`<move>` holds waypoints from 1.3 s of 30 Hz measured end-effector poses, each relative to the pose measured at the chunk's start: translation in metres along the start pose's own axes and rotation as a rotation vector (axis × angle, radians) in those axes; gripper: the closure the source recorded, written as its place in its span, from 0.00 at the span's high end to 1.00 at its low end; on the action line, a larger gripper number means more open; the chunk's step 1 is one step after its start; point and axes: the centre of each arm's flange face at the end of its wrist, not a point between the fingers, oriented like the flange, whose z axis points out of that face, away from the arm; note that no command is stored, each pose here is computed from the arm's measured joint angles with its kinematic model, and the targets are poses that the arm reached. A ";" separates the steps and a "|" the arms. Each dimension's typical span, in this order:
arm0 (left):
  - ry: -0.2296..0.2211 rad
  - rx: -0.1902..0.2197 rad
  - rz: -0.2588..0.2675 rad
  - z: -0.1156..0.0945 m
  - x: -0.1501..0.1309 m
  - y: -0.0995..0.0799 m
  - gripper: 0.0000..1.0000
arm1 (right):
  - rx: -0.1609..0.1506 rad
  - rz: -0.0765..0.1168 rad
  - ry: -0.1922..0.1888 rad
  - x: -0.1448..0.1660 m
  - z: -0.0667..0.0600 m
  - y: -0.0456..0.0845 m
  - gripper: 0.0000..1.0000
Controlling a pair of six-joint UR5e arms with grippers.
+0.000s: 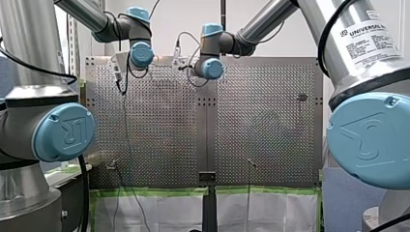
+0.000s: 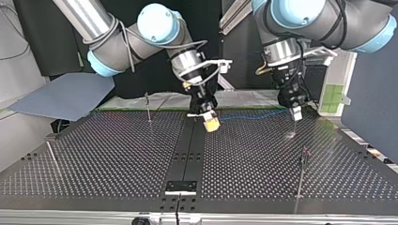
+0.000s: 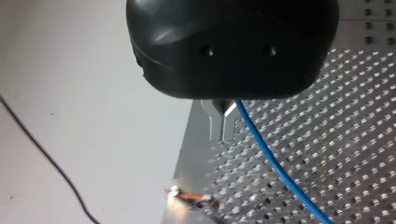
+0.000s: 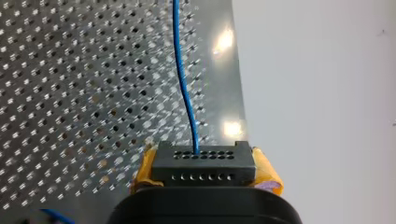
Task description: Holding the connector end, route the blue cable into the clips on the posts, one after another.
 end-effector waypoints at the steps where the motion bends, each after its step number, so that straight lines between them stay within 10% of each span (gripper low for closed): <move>1: -0.003 -0.003 -0.001 0.002 -0.003 0.000 0.00 | 0.001 0.000 0.003 0.003 0.002 -0.001 0.00; 28: -0.060 -0.006 0.019 0.086 -0.039 0.046 0.00 | 0.019 0.027 0.031 0.017 0.041 -0.015 0.00; 39: -0.009 0.043 0.037 0.101 -0.021 0.043 0.00 | 0.014 0.032 0.039 0.025 0.046 -0.011 0.00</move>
